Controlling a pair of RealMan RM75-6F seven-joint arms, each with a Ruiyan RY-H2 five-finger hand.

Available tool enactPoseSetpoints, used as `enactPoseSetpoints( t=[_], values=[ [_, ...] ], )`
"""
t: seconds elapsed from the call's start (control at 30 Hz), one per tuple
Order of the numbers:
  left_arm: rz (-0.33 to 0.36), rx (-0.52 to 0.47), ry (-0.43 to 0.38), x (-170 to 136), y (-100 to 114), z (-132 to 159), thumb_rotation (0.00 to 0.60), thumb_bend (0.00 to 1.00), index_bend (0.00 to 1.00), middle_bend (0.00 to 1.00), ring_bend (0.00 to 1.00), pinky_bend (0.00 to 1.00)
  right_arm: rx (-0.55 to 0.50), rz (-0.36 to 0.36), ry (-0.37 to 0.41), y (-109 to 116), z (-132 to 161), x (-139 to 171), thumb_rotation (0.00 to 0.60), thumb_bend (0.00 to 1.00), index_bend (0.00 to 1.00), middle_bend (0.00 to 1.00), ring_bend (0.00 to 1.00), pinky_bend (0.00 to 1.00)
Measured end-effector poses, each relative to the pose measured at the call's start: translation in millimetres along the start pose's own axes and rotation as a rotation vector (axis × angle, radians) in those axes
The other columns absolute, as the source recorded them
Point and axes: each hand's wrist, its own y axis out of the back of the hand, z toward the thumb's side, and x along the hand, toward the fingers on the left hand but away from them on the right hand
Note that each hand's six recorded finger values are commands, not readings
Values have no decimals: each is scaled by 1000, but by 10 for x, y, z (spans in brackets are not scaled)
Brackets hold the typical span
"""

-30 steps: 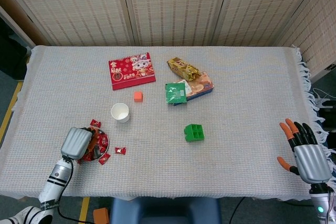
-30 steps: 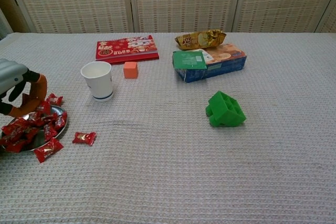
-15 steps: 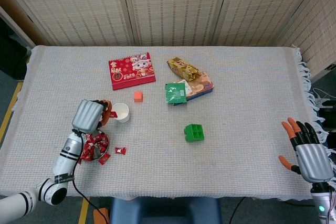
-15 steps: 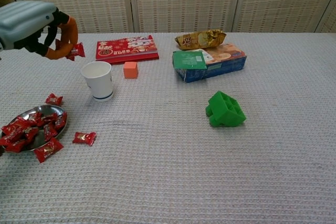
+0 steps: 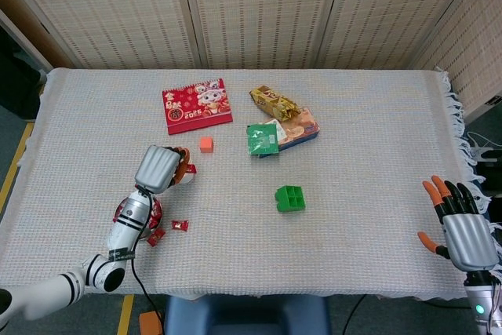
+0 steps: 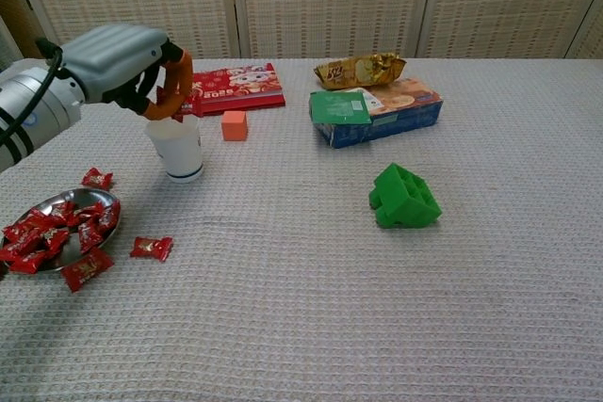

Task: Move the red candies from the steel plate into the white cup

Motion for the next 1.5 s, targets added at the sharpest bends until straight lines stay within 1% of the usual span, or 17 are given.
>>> enactPoseSetpoints(
  t=[0.2,0.3,0.5,0.6,0.7,0.8,0.97,1.07,1.33,1.4,1.5],
  values=[
    [-9,35,15,77,-96,-57,600,735,738,727,668,1000,0,1,-7,7,-20,0,600,125,0,0,0,0],
    [-26,38,26,86,-164,-114,600,735,730,724,667,1000,1,1,-10,7,-25,0,600,125,0,0,0,0],
    [-52,56,16,88,-255,-145,600,731,689,719,667,1000,5,5,-11,-4,-17,-2,600,125,0,0,0,0],
    [-59,65,8,91,-279,-139,600,718,634,710,661,1000,4,4,-12,-3,-16,-1,600,125,0,0,0,0],
    [-63,73,4,93,-292,-139,600,685,520,665,620,1000,4,5,-14,-4,-19,0,600,125,0,0,0,0],
    [-60,78,3,100,-291,-141,600,660,445,622,573,989,5,7,-14,-6,-21,3,600,125,0,0,0,0],
    [-46,85,5,110,-267,-151,600,618,370,556,510,960,4,7,-16,-2,-28,4,600,125,0,0,0,0],
    [-44,81,4,107,-250,-160,600,589,354,533,488,954,4,6,-17,1,-31,5,600,126,0,0,0,0],
    [-52,48,-10,67,-225,-141,600,521,317,508,467,956,5,7,-15,-6,-20,4,600,125,0,0,0,0],
    [-40,45,-11,50,-193,-139,600,506,308,488,453,958,5,8,-12,-8,-14,4,600,125,0,0,0,0],
    [-16,31,-12,-26,-120,-148,600,463,272,424,423,957,3,11,-7,-15,-5,4,600,125,0,0,0,0]
  ],
)
